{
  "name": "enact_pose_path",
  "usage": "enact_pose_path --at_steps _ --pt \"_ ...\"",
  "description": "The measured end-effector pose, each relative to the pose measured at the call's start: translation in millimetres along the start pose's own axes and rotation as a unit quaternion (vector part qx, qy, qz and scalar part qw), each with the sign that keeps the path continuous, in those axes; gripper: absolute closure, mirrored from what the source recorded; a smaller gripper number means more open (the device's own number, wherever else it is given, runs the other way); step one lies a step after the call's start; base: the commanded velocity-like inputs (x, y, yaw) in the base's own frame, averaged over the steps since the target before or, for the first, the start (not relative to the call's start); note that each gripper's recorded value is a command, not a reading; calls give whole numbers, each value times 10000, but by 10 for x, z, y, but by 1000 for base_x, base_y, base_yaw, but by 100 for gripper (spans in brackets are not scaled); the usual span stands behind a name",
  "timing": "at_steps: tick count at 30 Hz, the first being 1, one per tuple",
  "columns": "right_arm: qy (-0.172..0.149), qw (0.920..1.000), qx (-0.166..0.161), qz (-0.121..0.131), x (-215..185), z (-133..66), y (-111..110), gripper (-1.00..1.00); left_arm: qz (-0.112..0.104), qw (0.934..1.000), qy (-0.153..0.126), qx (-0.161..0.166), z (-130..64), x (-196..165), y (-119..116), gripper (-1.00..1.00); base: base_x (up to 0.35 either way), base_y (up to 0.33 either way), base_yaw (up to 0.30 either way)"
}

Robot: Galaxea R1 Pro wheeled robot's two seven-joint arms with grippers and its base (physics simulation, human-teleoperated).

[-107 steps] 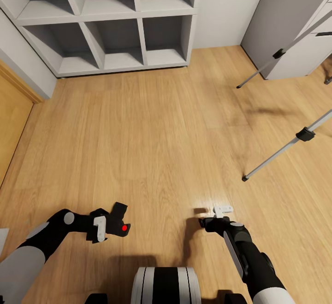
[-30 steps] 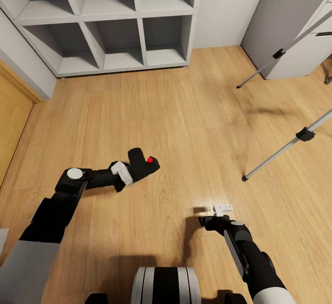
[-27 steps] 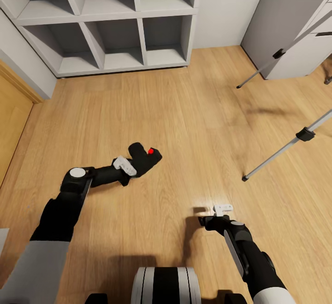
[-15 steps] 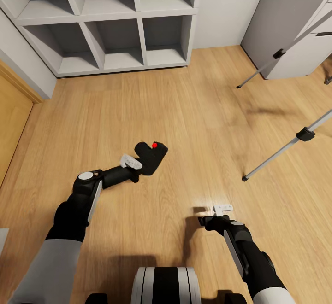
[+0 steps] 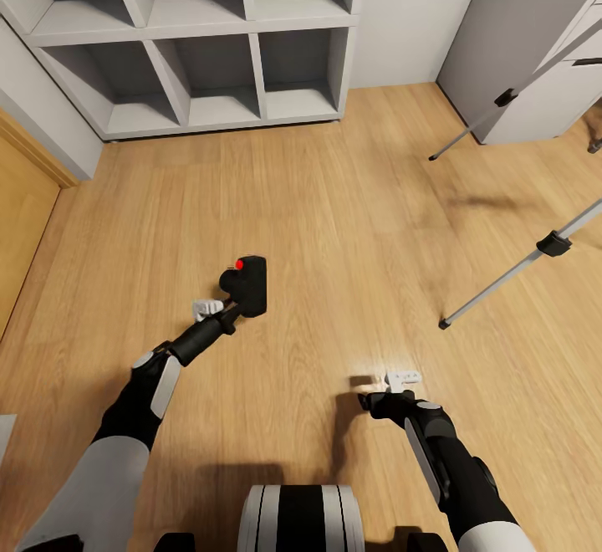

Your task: Attach the digital camera to the camera tripod in the bedroom.

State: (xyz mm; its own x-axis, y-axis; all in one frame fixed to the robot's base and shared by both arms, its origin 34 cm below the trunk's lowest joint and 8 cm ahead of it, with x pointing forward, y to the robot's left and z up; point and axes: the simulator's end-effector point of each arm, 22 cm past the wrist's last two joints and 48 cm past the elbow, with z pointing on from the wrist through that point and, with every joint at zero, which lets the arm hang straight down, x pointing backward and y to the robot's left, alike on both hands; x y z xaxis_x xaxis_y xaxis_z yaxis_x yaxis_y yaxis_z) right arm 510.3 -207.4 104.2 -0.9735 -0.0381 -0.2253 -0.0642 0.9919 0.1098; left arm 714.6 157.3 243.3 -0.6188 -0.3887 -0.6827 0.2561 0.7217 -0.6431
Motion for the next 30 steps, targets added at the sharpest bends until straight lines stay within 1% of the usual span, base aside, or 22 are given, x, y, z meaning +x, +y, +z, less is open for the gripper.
enact_pose_path --at_steps 3,4,6,7,9,10,12,13,14,15,16,17,18,19,22,23,25,26,27,28,29,30 --pt "-1 10000 -7 -4 -1 -1 7 -100 -250 9997 67 -48 -3 116 27 100 0 0 0" --pt "-1 10000 -10 -5 -1 -1 9 -100 -388 9992 100 -85 3 174 35 100 0 0 0" --pt "-3 10000 -22 -2 -3 -2 16 -100 -577 9982 114 -148 20 225 39 100 0 0 0" --pt "-1 10000 -49 1 -4 -3 29 -100 -763 9967 128 -250 38 261 59 100 0 0 0" --pt "8 10000 -92 6 -1 -4 47 -100 -960 9945 136 -386 53 288 96 100 0 0 0" --pt "13 9999 -148 10 -2 -5 72 -100 -1104 9924 124 -527 61 300 139 100 0 0 0" --pt "1 9998 -209 12 -17 -13 97 -100 -1223 9903 83 -651 70 306 175 100 0 0 0" --pt "-35 9997 -261 12 -52 -26 120 -100 -1343 9881 13 -744 93 316 184 100 0 0 0" --pt "-61 9996 -281 10 -75 -36 129 -100 -1413 9868 -19 -786 105 328 184 100 0 0 0" --pt "-89 9995 -297 7 -101 -46 135 -100 -1485 9855 -40 -822 118 348 181 100 0 0 0" --pt "-151 9994 -318 1 -157 -67 144 -100 -1618 9828 -47 -892 143 398 172 100 0 0 0" --pt "-184 9993 -325 -2 -186 -79 146 -100 -1686 9813 -43 -932 154 422 171 100 0 0 0" --pt "-215 9992 -330 -4 -213 -90 148 -100 -1742 9799 -21 -976 164 451 170 100 0 0 0" --pt "-275 9991 -335 -10 -266 -111 149 -100 -1833 9773 68 -1061 186 523 159 100 0 0 0" --pt "-389 9987 -331 -19 -368 -156 144 -100 -1951 9725 228 -1254 207 628 172 100 0 0 0" --pt "-480 9983 -326 -22 -458 -200 140 -100 -1982 9686 335 -1465 195 693 231 100 0 0 0" --pt "-550 9980 -320 -24 -542 -249 136 -100 -2007 9635 427 -1721 168 754 313 100 0 0 0" --pt "-579 9978 -314 -22 -602 -293 133 -100 -2013 9578 515 -1986 131 817 400 100 0 0 0" --pt "-504 9983 -299 22 -683 -400 123 -100 -2050 9387 749 -2667 11 1015 595 100 0 0 0" --pt "-492 9983 -296 29 -697 -421 121 -100 -2098 9337 783 -2794 -9 1056 619 100 0 0 0" --pt "-473 9984 -295 39 -715 -448 121 -100 -2155 9271 836 -2949 -35 1118 642 100 0 0 0" --pt "-457 9985 -296 47 -723 -467 123 -100 -2186 9231 822 -3054 -49 1109 664 100 0 0 0"
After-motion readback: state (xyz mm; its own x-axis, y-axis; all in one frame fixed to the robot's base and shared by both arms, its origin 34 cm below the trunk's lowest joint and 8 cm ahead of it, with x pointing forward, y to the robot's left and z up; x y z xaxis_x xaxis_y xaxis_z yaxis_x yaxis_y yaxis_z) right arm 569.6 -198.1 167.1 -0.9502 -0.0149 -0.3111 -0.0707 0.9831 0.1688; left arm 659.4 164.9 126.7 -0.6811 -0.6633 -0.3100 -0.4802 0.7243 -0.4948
